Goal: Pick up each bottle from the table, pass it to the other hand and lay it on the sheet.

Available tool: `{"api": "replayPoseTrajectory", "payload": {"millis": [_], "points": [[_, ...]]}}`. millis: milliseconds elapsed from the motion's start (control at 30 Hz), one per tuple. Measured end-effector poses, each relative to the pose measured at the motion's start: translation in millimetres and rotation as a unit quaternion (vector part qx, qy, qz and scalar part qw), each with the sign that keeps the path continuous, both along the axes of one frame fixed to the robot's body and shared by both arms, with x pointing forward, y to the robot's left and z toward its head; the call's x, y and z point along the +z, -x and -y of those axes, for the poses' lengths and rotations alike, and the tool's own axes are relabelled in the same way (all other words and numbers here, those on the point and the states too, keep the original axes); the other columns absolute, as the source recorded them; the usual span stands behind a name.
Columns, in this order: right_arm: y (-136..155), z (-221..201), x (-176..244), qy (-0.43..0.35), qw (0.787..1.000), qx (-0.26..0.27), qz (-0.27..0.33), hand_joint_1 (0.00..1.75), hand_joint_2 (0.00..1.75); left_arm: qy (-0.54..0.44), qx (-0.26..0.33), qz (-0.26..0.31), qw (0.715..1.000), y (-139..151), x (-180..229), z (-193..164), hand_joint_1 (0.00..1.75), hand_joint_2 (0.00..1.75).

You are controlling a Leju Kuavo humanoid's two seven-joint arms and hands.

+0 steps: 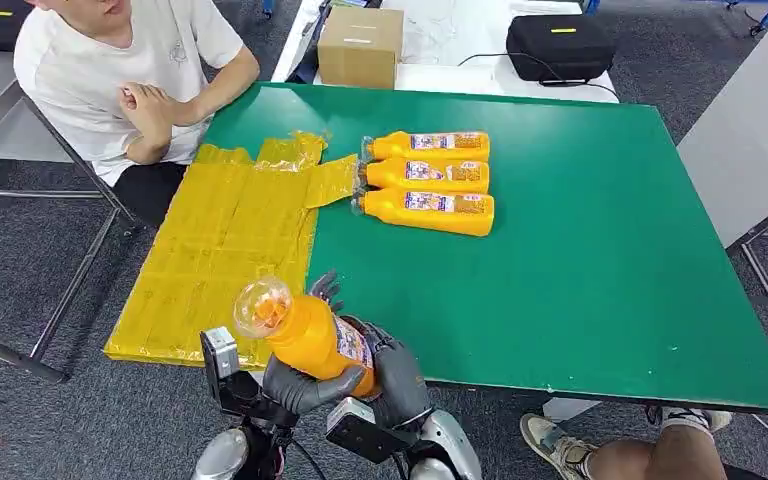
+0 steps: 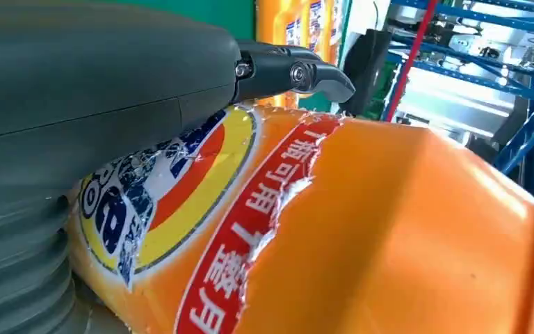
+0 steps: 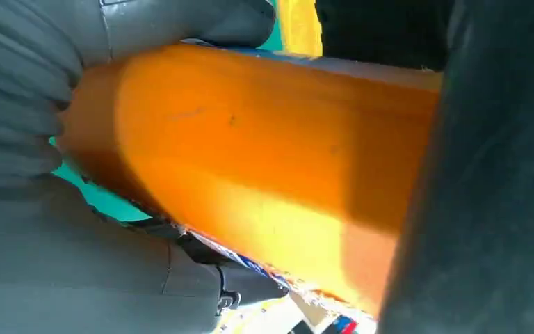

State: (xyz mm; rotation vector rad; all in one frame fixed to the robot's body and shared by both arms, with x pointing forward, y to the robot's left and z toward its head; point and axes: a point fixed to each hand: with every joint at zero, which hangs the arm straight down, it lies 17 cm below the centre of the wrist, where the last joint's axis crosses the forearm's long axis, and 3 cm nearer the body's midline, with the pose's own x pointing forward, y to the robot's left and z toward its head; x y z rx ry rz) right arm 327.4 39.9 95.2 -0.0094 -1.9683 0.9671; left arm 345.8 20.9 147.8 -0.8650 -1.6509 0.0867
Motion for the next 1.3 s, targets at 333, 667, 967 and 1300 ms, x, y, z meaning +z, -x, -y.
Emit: {"api": "replayPoseTrajectory", "payload": {"millis": [333,667,967,1300], "points": [[-2,-7,-6,0.024,1.0,0.009,-0.004,0.0,1.75,0.004,0.007,0.013,1.0,-5,5,-9,1.75,1.75],[-1,-8,-7,0.024,1.0,0.012,-0.005,0.0,0.0,0.017,0.012,0.011,1.0,-7,8,-14,1.75,1.75],[4,-5,-9,0.009,1.0,0.01,-0.009,0.0,0.0,0.043,0.011,-0.02,0.999,-12,1,-25,1.75,1.75],[21,0,-13,-0.018,1.0,0.01,-0.017,0.0,0.0,-0.311,0.27,0.084,0.907,-88,-11,-123,1.75,1.75]]}}
